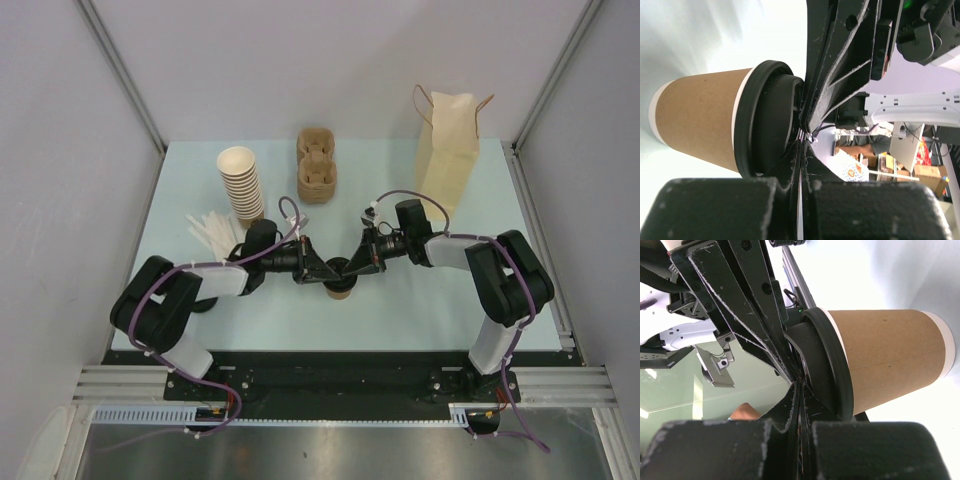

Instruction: Pack the takeout coffee

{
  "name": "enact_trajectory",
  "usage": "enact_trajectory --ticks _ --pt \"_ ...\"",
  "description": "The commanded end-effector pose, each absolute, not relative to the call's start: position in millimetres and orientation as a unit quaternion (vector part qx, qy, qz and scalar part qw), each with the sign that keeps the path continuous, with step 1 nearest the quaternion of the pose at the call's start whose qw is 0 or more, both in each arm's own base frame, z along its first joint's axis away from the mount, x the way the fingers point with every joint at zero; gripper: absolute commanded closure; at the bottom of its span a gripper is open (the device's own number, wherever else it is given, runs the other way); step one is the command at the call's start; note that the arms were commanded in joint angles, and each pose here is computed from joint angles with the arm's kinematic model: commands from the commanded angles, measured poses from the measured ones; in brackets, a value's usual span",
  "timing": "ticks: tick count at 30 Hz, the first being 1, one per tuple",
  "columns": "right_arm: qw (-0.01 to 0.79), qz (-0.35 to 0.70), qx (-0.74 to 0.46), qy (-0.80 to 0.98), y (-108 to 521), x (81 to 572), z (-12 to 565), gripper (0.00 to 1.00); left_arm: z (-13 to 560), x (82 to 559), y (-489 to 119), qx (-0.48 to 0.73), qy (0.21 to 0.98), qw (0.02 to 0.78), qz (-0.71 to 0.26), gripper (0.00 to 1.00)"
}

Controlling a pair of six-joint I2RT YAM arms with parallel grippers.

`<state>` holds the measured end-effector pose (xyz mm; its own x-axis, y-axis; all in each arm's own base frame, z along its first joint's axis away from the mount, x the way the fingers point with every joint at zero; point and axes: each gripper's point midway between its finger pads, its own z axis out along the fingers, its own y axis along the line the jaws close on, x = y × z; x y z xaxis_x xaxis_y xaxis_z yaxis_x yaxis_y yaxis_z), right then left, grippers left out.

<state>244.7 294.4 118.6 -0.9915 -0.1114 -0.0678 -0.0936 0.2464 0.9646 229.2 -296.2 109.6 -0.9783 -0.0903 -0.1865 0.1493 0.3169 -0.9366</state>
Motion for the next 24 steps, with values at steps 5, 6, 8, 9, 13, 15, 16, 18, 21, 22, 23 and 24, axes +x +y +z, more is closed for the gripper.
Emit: enact_trajectory --ticks 5,6,8,9,13,15,16,18,21,22,23,24 --pt "-0.010 -0.558 0.028 -0.830 293 256 89 1.00 13 230 -241 -0.084 0.908 0.098 -0.399 1.00" --pt "-0.014 -0.556 0.033 -0.831 294 256 88 1.00 12 229 -240 -0.085 0.910 0.098 -0.393 1.00" --pt "-0.018 -0.558 0.037 -0.829 295 257 92 1.00 14 231 -239 -0.084 0.911 0.104 -0.390 1.00" --pt "-0.021 -0.559 0.042 -0.828 296 257 94 1.00 14 231 -238 -0.084 0.912 0.105 -0.388 1.00" --pt "-0.036 -0.555 0.051 -0.830 298 260 93 1.00 11 232 -236 -0.084 0.915 0.106 -0.379 1.00" --pt "-0.033 -0.543 0.048 -0.838 296 261 83 1.00 9 233 -235 -0.087 0.919 0.106 -0.370 1.00" --pt "-0.033 -0.538 0.049 -0.841 296 261 79 1.00 7 233 -234 -0.088 0.920 0.107 -0.366 1.00" --pt "-0.027 -0.528 0.044 -0.848 293 259 71 1.00 4 233 -231 -0.090 0.925 0.104 -0.354 1.00" --pt "-0.018 -0.518 0.036 -0.854 289 259 59 1.00 -2 231 -225 -0.095 0.932 0.098 -0.335 1.00" --pt "-0.013 -0.516 0.032 -0.856 287 259 54 1.00 -4 231 -224 -0.097 0.934 0.098 -0.329 1.00" --pt "-0.011 -0.514 0.030 -0.857 287 259 52 1.00 -5 231 -223 -0.100 0.935 0.097 -0.325 1.00" --pt "-0.012 -0.512 0.030 -0.858 286 260 49 1.00 -6 231 -222 -0.101 0.936 0.096 -0.322 1.00"
